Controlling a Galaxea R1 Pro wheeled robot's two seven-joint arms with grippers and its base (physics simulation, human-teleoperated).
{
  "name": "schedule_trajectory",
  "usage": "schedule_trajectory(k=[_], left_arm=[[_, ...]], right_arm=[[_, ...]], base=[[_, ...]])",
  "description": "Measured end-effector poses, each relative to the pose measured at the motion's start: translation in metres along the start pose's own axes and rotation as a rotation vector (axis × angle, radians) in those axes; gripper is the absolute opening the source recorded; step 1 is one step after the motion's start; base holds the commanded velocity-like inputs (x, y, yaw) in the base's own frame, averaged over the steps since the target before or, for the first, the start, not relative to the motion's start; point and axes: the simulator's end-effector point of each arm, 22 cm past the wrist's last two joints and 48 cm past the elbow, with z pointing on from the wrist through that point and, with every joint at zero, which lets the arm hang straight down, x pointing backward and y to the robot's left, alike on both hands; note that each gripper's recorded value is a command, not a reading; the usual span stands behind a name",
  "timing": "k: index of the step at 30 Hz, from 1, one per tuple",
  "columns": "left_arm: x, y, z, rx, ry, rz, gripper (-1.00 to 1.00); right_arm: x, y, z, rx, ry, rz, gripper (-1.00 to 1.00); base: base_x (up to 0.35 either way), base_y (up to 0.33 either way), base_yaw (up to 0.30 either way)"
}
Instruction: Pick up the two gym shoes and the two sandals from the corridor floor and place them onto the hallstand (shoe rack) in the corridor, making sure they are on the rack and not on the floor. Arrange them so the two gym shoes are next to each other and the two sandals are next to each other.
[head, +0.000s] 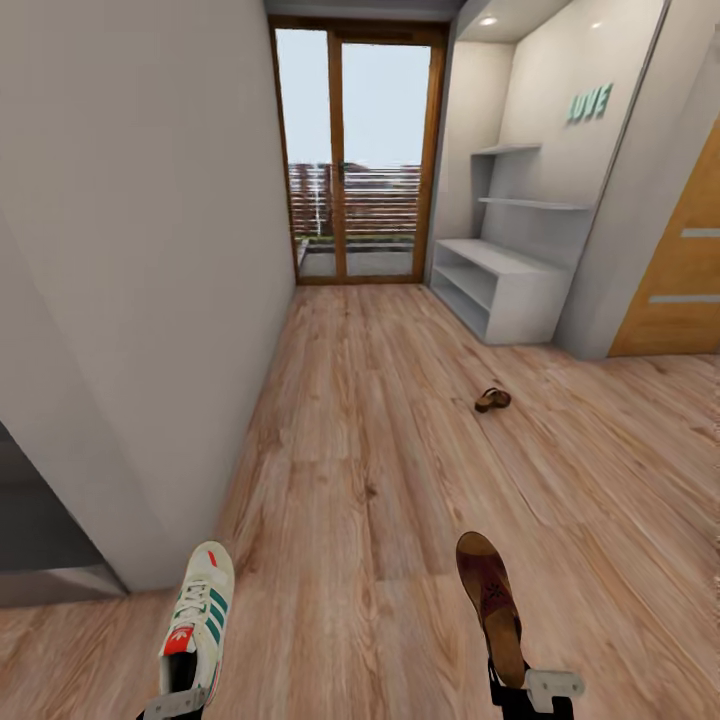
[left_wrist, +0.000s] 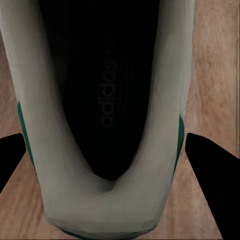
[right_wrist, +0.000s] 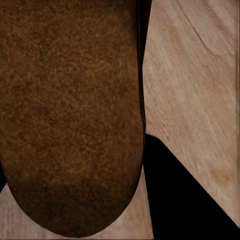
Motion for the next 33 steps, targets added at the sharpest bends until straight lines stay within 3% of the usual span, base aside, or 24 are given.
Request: schedule_trajectory(k=[33], left_arm=[[-0.0006,0.0002,0.0001,-0.001,-0.001,-0.001,-1.00]], right_arm=[[-0.0002,0.0003,0.0001,-0.001,-0.001,-0.001,-1.00]], base=[[0.340,0.000,-0.015]])
